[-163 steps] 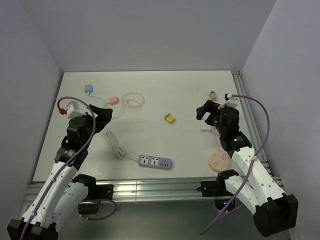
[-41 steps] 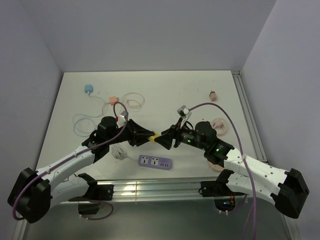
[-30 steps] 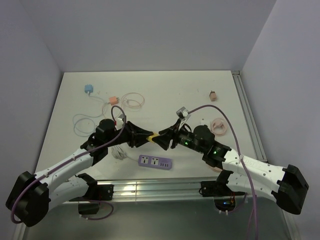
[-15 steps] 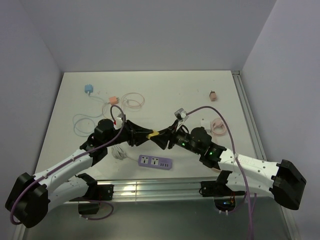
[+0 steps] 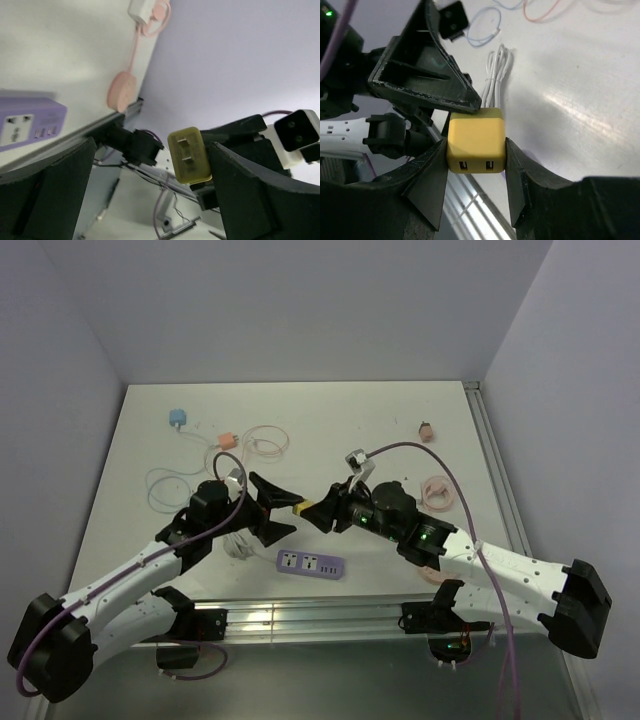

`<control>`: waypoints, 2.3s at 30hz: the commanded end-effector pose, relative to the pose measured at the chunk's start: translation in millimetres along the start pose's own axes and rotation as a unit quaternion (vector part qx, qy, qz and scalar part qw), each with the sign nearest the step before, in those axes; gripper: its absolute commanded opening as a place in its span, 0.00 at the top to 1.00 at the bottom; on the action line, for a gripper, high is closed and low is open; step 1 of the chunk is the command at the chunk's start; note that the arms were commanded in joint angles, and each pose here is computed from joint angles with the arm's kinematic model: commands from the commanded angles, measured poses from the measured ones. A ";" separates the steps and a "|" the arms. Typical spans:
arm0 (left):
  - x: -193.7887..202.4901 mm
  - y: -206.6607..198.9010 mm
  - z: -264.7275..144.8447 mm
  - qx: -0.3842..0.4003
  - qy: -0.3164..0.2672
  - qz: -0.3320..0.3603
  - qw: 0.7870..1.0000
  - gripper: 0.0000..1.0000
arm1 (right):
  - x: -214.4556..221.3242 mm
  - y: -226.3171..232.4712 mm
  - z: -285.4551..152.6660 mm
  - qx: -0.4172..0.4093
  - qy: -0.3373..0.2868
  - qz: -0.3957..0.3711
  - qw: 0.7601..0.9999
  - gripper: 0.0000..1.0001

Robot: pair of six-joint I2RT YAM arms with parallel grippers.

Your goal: Insert the plug

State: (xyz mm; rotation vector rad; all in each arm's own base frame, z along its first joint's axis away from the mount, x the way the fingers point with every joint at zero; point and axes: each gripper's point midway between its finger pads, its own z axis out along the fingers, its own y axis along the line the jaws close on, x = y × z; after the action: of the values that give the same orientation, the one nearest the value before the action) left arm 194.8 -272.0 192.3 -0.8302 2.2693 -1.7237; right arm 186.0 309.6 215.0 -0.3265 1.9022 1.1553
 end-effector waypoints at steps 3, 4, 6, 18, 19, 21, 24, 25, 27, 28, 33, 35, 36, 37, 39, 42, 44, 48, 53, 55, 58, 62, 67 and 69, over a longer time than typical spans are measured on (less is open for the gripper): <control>-47.8 7.9 -28.0 -0.052 -0.144 0.100 0.983 0.00 | -9.5 -1.0 -22.0 0.094 0.063 0.048 0.992 1.00; -53.4 8.3 -33.3 -0.058 -0.162 0.108 0.979 0.01 | -9.8 -0.6 -24.2 0.106 0.073 0.057 0.990 1.00; -71.1 8.3 -51.9 -0.078 -0.222 0.135 0.962 0.00 | -11.4 2.0 -30.4 0.144 0.108 0.084 0.980 1.00; -86.7 -48.5 -140.2 0.014 -0.387 0.216 0.896 0.14 | 8.2 7.3 -26.6 0.292 0.315 0.186 0.884 1.00; -83.4 -54.6 -142.4 0.019 -0.384 0.225 0.895 0.16 | 16.3 -2.5 -21.8 0.322 0.341 0.186 0.864 1.00; -82.3 -54.6 -140.3 0.010 -0.377 0.231 0.897 0.16 | 13.9 -2.8 -34.2 0.361 0.364 0.188 0.838 1.00; -83.5 -49.6 -132.6 -0.011 -0.365 0.237 0.900 0.16 | 23.9 -5.1 -36.5 0.379 0.385 0.213 0.814 1.00; -81.0 -48.2 -128.9 -0.012 -0.354 0.241 0.904 0.17 | 24.5 -6.1 -32.3 0.374 0.380 0.228 0.815 1.00; -78.5 -47.7 -125.0 -0.009 -0.344 0.245 0.906 0.17 | 41.2 -7.5 -33.9 0.373 0.397 0.267 0.795 1.00; -77.6 -44.9 -122.4 -0.008 -0.338 0.247 0.908 0.17 | 44.2 -10.5 -31.5 0.371 0.397 0.279 0.792 1.00; -73.2 -45.8 -125.8 0.005 -0.335 0.258 0.906 0.16 | 53.9 -23.5 -28.4 0.398 0.399 0.287 0.774 1.00; -72.7 -46.9 -125.6 0.003 -0.334 0.264 0.905 0.16 | 53.7 -27.8 -24.3 0.414 0.396 0.287 0.768 1.00; -72.6 -47.1 -124.8 0.002 -0.333 0.265 0.905 0.17 | 54.7 -29.4 -22.8 0.419 0.395 0.286 0.766 1.00; -70.3 -49.0 -124.5 0.006 -0.330 0.267 0.905 0.17 | 58.3 -31.0 -21.8 0.427 0.399 0.288 0.759 1.00; -69.8 -50.1 -124.6 0.007 -0.332 0.267 0.905 0.17 | 64.2 -32.1 -21.1 0.434 0.405 0.288 0.752 1.00; -70.1 -50.9 -125.6 0.008 -0.338 0.270 0.902 0.17 | 75.7 -34.1 -14.1 0.439 0.412 0.292 0.743 1.00; -68.5 -52.8 -128.2 0.007 -0.339 0.275 0.900 0.17 | 84.4 -37.0 -9.5 0.444 0.419 0.288 0.738 1.00; -66.8 -52.5 -130.7 0.001 -0.340 0.285 0.896 0.17 | 92.2 -42.9 0.8 0.446 0.414 0.274 0.744 1.00; -64.8 -49.8 -130.9 -0.001 -0.339 0.290 0.895 0.17 | 99.4 -46.8 9.3 0.449 0.413 0.264 0.747 1.00; -63.4 -48.8 -130.4 -0.002 -0.336 0.291 0.896 0.17 | 103.0 -47.8 9.6 0.453 0.415 0.260 0.745 1.00; -61.8 -48.9 -129.9 -0.002 -0.333 0.293 0.896 0.17 | 105.9 -53.0 7.6 0.464 0.416 0.252 0.740 1.00; -60.6 -49.6 -130.5 0.000 -0.332 0.294 0.896 0.17 | 108.8 -54.4 9.2 0.463 0.418 0.249 0.741 1.00; -60.3 -49.3 -131.0 -0.001 -0.332 0.294 0.896 0.17 | 108.8 -59.1 11.4 0.469 0.420 0.238 0.740 1.00; -59.9 -49.6 -131.1 -0.001 -0.331 0.294 0.897 0.18 | 111.1 -60.2 10.8 0.470 0.423 0.236 0.737 1.00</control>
State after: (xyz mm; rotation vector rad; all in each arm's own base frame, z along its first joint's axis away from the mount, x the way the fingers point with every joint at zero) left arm 202.3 -143.6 249.7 -0.5454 1.8289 -0.9623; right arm 154.7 302.6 84.1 0.3254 3.2687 0.0814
